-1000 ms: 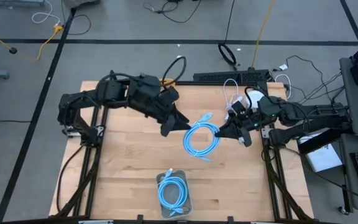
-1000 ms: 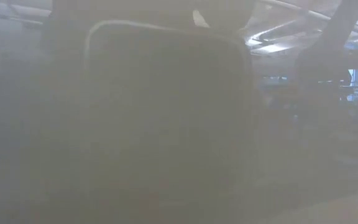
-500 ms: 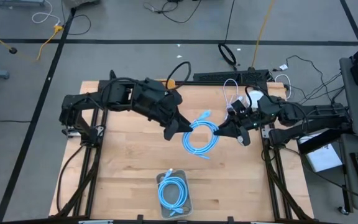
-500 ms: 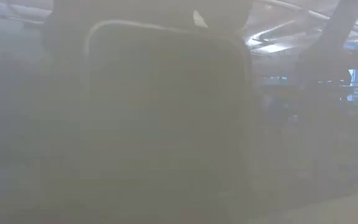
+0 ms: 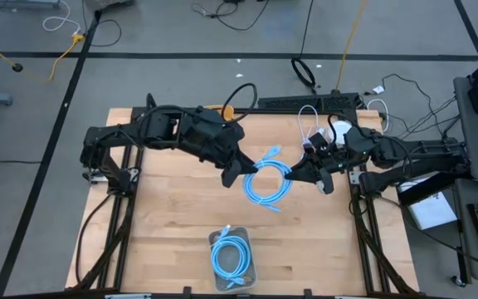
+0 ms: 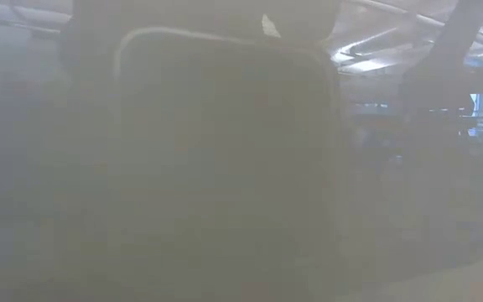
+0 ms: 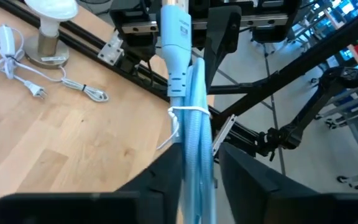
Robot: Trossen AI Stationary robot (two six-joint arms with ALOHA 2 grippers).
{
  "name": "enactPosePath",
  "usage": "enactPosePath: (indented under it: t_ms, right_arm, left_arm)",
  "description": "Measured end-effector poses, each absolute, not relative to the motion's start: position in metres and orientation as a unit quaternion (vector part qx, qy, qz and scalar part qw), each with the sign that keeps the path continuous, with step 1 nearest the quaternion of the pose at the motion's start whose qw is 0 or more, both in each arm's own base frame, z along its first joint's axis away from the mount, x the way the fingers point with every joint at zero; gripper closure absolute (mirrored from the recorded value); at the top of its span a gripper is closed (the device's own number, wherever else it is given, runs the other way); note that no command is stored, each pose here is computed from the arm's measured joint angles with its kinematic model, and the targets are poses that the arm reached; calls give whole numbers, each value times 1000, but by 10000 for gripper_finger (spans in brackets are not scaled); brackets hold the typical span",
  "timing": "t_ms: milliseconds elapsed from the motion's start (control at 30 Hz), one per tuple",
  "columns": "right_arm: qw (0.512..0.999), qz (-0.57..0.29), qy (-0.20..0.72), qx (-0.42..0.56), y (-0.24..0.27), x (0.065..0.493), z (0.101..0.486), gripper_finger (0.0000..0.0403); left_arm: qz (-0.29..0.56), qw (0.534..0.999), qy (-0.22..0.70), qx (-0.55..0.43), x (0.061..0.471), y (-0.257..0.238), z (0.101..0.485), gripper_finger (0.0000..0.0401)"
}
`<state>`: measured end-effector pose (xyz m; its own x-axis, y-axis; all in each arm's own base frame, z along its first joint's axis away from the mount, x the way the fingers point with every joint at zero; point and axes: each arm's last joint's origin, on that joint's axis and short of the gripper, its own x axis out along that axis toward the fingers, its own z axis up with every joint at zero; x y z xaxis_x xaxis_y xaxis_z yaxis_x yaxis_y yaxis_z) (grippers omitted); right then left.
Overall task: Pick & Place USB Port
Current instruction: Put the blue video cable into the gray bin
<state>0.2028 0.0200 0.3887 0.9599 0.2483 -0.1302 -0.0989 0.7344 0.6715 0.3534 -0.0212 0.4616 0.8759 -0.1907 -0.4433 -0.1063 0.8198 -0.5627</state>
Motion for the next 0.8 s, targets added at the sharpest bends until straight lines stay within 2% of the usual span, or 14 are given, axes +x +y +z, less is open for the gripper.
enactPosePath:
  t_ms: [200, 467, 633, 667, 800]
  right_arm:
    - [926, 95, 103, 351, 20, 203, 389, 376]
    - [931, 98, 95, 338, 19, 202, 394, 376]
    - [933, 131, 41, 331, 22, 201, 409, 322]
    - [931, 147, 27, 333, 23, 200, 413, 308]
    - [917, 206, -37, 341, 26, 193, 430, 268]
  left_arm:
    - [-27, 927, 247, -281, 353, -21, 462, 375]
    - [1, 928, 248, -278, 352, -20, 460, 375]
    - [25, 911, 293, -290, 344, -19, 454, 379]
    - [31, 906, 302, -294, 343, -19, 452, 391]
    - [53, 885, 349, -305, 329, -22, 448, 394]
